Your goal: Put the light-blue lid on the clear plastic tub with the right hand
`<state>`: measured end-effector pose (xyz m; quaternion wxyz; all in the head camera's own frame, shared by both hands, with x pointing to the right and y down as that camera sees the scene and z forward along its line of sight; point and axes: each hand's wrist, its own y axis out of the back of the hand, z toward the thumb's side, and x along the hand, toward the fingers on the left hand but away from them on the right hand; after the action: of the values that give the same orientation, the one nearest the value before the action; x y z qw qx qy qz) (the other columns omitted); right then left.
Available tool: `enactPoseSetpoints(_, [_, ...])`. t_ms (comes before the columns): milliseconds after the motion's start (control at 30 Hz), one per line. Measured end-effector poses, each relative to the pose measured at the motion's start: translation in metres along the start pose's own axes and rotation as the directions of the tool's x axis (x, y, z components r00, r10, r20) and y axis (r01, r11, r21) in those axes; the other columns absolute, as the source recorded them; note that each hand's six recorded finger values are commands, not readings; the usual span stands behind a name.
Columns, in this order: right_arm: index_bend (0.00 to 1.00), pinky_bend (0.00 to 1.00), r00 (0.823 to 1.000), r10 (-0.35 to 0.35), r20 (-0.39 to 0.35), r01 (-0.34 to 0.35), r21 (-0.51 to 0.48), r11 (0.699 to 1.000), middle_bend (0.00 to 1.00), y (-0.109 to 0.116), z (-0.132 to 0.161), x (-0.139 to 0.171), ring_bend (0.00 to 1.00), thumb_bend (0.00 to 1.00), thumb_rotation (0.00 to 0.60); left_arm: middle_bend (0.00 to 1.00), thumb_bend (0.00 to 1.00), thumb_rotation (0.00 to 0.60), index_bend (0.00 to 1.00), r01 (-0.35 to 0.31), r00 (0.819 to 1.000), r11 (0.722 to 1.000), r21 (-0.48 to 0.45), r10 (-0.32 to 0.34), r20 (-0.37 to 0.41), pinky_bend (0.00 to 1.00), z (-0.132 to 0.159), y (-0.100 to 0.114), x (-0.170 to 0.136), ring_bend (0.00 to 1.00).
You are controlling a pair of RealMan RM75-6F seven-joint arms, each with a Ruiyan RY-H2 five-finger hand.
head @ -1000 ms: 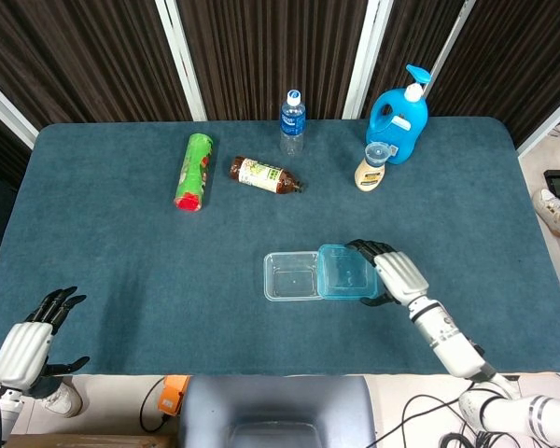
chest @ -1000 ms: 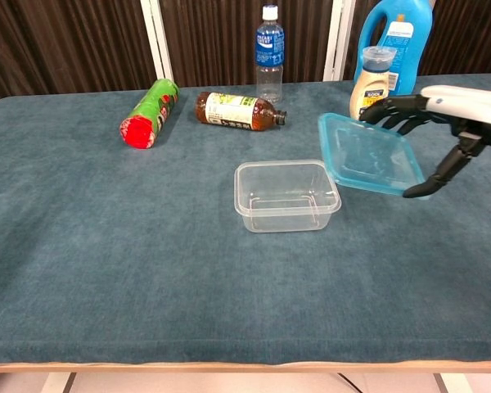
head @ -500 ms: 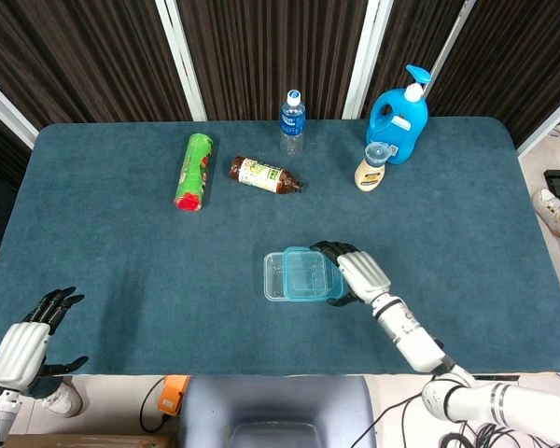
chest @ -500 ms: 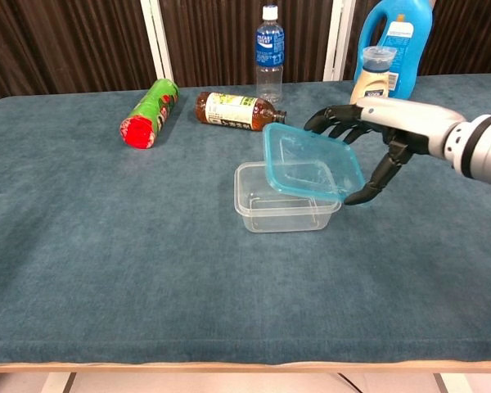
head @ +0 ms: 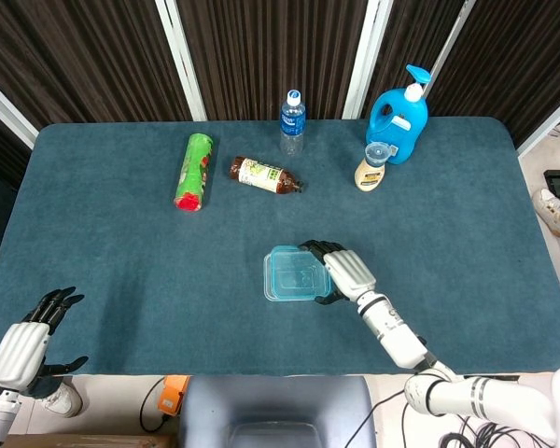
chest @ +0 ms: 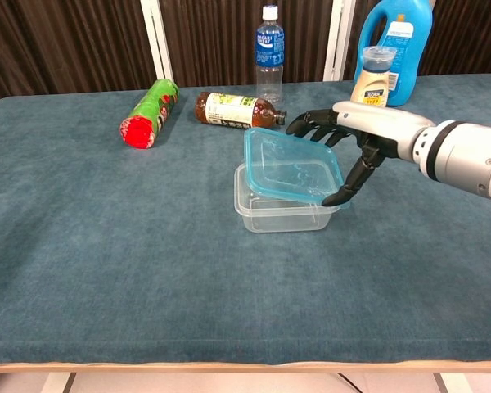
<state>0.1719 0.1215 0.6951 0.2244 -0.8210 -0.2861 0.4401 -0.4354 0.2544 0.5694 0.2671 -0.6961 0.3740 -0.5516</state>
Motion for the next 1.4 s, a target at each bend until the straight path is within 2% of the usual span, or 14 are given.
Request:
enactPoseSetpoints(667, [0.36, 0.56, 1.000, 0.020, -0.008, -0.020, -0.005, 1.000, 0.42, -0.009, 0.009, -0.010, 0.49, 0.46, 0.600, 0.08, 0.36, 0.600, 0.17, 0.002, 1.000, 1.000, -0.006, -0.002, 0.001, 0.28, -0.001, 0.000, 0.000, 0.07])
enactPoseSetpoints(800, [0.32, 0.49, 1.000, 0.029, -0.005, -0.029, -0.002, 1.000, 0.38, -0.011, 0.008, -0.011, 0.39, 0.46, 0.600, 0.08, 0.36, 0.600, 0.17, 0.001, 1.000, 1.000, -0.008, -0.001, 0.001, 0.28, -0.001, 0.001, 0.000, 0.07])
enactPoseSetpoints(967, [0.27, 0.37, 0.999, 0.032, -0.006, -0.032, 0.002, 0.999, 0.26, -0.013, 0.008, -0.010, 0.22, 0.46, 0.600, 0.08, 0.36, 0.600, 0.17, 0.001, 1.000, 1.000, -0.008, -0.001, 0.004, 0.28, 0.000, 0.001, 0.000, 0.07])
enactPoseSetpoints(1100, [0.24, 0.28, 0.999, 0.035, -0.007, -0.035, 0.004, 0.999, 0.19, -0.013, 0.007, -0.010, 0.12, 0.46, 0.600, 0.08, 0.36, 0.600, 0.17, 0.000, 1.000, 1.000, -0.008, 0.000, 0.005, 0.28, 0.000, 0.001, 0.000, 0.07])
enactPoseSetpoints(1300, [0.19, 0.17, 0.999, 0.038, -0.008, -0.038, 0.001, 0.999, 0.10, -0.013, 0.005, -0.010, 0.02, 0.46, 0.600, 0.08, 0.36, 0.600, 0.17, 0.002, 1.000, 1.000, -0.006, -0.002, 0.005, 0.28, 0.000, 0.001, 0.000, 0.07])
enactPoseSetpoints(1400, [0.18, 0.14, 0.999, 0.038, -0.012, -0.038, 0.000, 0.999, 0.08, -0.013, 0.005, -0.009, 0.00, 0.46, 0.600, 0.08, 0.36, 0.600, 0.17, 0.001, 1.000, 1.000, -0.007, -0.001, 0.005, 0.28, 0.000, 0.001, 0.000, 0.07])
